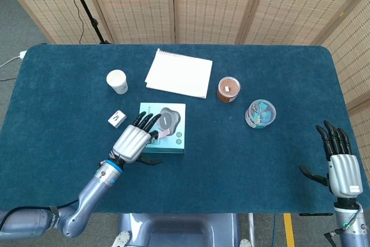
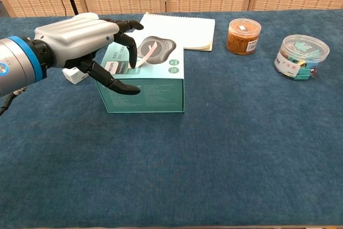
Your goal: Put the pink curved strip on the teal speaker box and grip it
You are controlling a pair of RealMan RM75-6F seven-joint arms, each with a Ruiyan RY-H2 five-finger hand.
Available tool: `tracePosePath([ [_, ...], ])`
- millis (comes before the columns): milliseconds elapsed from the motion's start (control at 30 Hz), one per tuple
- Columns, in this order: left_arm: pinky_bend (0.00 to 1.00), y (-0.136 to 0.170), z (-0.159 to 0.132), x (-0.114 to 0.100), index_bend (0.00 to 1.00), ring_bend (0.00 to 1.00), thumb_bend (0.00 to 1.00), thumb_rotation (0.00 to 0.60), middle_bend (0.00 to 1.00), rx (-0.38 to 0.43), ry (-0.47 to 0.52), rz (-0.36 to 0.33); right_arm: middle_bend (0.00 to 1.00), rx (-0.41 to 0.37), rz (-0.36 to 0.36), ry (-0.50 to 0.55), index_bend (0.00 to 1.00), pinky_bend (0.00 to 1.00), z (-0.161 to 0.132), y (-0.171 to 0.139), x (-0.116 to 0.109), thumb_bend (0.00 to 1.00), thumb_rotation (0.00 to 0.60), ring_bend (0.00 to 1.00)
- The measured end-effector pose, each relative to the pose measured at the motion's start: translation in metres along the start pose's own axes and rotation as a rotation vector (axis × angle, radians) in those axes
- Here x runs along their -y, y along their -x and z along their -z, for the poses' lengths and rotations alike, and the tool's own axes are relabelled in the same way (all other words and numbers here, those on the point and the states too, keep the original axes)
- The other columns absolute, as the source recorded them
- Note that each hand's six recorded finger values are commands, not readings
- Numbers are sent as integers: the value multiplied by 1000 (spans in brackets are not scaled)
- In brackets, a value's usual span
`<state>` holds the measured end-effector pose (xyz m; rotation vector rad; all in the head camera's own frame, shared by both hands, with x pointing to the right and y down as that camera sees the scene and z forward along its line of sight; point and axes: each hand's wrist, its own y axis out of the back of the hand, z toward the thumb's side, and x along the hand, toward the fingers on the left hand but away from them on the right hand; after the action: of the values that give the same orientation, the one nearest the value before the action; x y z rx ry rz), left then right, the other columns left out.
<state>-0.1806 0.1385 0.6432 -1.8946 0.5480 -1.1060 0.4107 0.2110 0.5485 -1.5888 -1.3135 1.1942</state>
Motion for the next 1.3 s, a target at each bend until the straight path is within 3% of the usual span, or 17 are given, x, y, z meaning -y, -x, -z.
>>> tracePosePath([
  [1300, 0, 2, 10, 1, 437, 0, 0, 261, 0, -19, -7, 3, 0, -3, -3, 12, 0, 0, -3, -1, 0, 0, 600, 0],
])
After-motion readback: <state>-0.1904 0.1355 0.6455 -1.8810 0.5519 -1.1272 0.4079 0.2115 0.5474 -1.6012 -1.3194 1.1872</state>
